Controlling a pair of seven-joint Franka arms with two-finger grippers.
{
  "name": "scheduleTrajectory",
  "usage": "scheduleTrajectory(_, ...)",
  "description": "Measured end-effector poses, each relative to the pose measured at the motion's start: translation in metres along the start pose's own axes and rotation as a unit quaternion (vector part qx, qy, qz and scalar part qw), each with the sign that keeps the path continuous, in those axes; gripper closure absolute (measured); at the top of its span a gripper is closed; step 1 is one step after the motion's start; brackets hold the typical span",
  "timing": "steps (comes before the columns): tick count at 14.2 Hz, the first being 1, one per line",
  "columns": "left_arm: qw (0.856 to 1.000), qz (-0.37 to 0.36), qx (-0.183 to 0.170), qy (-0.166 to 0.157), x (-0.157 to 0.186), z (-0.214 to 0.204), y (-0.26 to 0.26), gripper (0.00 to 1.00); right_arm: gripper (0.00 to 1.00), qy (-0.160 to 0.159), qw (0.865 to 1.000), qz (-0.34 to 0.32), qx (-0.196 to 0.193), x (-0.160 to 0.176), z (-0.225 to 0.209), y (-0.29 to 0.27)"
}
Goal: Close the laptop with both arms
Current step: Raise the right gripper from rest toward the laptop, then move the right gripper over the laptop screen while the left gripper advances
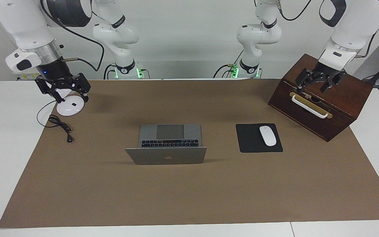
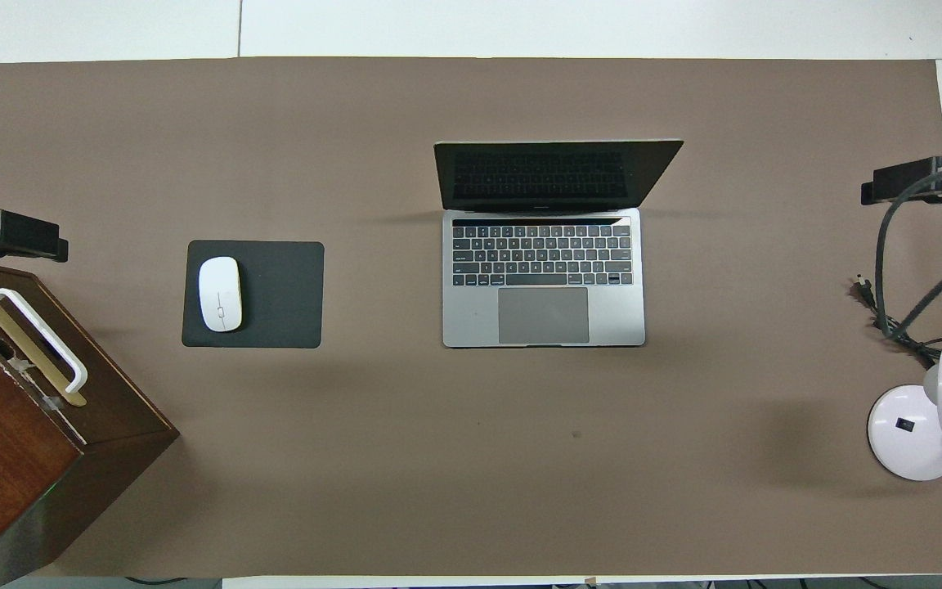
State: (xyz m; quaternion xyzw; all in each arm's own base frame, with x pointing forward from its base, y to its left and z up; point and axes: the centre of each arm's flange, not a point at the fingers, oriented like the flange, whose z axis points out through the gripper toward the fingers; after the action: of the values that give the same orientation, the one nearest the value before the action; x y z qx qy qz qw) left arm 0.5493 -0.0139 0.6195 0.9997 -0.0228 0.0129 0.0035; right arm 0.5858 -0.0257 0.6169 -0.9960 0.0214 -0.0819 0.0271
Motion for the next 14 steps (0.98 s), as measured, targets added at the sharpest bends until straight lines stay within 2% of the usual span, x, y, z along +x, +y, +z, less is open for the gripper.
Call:
scheduleTrajectory(1, 1.0, -0.001, 0.0, 0.0, 0.0, 0.0, 0.0, 0.07, 0.0, 0.012, 1.0, 0.0, 0.0, 0.011, 0.005, 0.0)
scheduleTrajectory(2, 1.0, -0.004, 0.0, -0.001, 0.0, 0.001, -0.001, 0.19, 0.0, 0.02, 1.0, -0.001, 0.001, 0.021, 0.012, 0.0)
scheduleTrajectory(3, 1.0, -0.01, 0.0, -0.001, 0.0, 0.001, -0.003, 0.19, 0.0, 0.029, 1.0, -0.002, 0.002, 0.031, 0.019, -0.001)
scheduleTrajectory(4, 1.0, -0.016, 0.0, -0.002, 0.0, 0.002, -0.006, 0.3, 0.0, 0.033, 0.999, -0.003, 0.003, 0.04, 0.024, -0.001)
scheduleTrajectory(8, 1.0, -0.023, 0.0, 0.008, 0.002, 0.002, -0.013, 0.85, 0.0, 0.056, 0.998, -0.014, 0.006, 0.089, 0.04, -0.012)
scheduleTrajectory(9, 1.0, -0.023, 0.001, 0.015, 0.003, 0.002, -0.013, 0.98, 0.09, 0.065, 0.998, -0.02, 0.008, 0.101, 0.045, -0.02)
scheduleTrajectory(10, 0.999, -0.023, 0.001, 0.023, 0.005, 0.002, -0.013, 0.99, 0.1, 0.078, 0.997, -0.027, 0.011, 0.114, 0.052, -0.029)
scheduleTrajectory(11, 0.999, -0.023, 0.001, 0.031, 0.007, 0.001, -0.013, 0.99, 0.15, 0.092, 0.995, -0.032, 0.013, 0.126, 0.061, -0.038)
scheduleTrajectory(13, 0.999, -0.022, 0.001, 0.049, 0.011, 0.001, -0.013, 0.99, 0.39, 0.115, 0.992, -0.042, 0.018, 0.141, 0.082, -0.054)
scheduleTrajectory(14, 0.998, -0.022, 0.001, 0.058, 0.013, 0.004, -0.012, 0.99, 0.39, 0.124, 0.991, -0.048, 0.018, 0.146, 0.09, -0.063)
